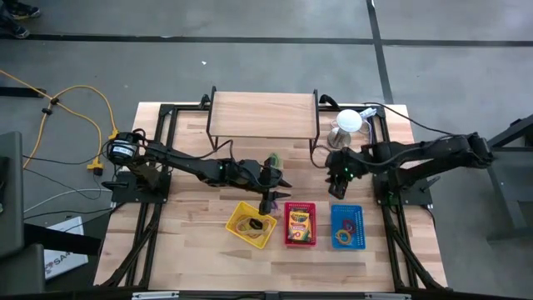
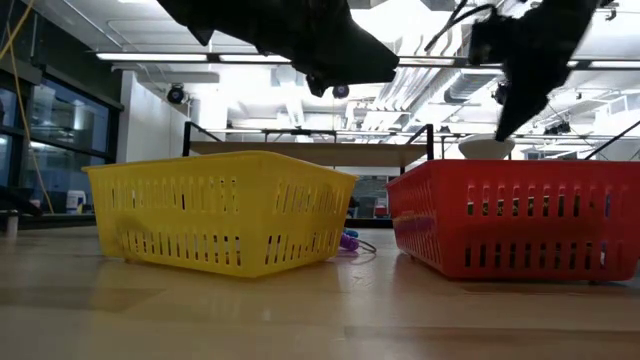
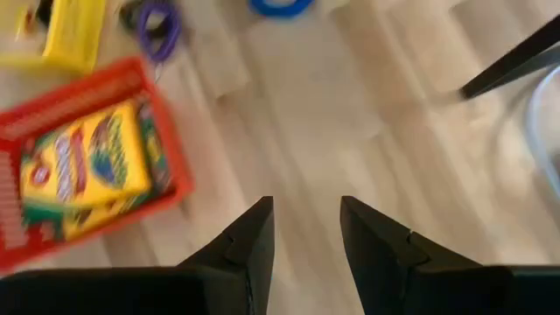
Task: Pick & Place Office Desk Supplies
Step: Put the blue spring keychain into the blue bin
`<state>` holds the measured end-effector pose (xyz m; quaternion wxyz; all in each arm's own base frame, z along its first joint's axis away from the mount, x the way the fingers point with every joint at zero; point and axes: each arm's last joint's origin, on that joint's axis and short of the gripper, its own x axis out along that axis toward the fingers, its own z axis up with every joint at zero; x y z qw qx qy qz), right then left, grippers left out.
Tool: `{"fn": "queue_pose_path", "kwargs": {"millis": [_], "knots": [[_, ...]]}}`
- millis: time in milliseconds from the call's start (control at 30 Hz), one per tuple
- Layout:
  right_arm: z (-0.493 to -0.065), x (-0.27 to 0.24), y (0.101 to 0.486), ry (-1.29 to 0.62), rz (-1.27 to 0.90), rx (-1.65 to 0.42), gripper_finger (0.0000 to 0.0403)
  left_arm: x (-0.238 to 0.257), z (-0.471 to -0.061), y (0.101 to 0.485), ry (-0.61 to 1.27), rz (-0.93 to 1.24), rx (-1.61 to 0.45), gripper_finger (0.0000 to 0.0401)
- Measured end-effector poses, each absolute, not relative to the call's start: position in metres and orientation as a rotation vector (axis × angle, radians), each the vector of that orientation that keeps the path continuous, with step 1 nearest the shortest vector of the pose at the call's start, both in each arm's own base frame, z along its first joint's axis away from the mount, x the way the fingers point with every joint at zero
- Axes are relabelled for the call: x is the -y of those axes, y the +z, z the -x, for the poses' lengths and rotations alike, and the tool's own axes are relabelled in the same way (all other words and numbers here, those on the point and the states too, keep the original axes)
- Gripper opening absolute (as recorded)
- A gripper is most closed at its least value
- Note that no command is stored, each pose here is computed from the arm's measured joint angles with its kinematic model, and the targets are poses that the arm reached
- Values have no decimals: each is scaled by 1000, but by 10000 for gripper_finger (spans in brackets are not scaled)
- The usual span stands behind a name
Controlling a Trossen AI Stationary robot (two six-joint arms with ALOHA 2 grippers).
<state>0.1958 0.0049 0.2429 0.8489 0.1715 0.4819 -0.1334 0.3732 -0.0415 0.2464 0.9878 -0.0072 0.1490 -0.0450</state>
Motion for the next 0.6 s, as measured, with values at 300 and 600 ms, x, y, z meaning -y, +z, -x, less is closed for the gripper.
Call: {"fn": "queue_pose_path", "kwargs": {"millis": [300,600], "knots": [[-198,27,245,-389,-403,-947,120,41,-373,245,-88,23,-320,133],[-197,36,246,-431,-429,-933,120,41,-372,244,-88,24,-329,133]]}}
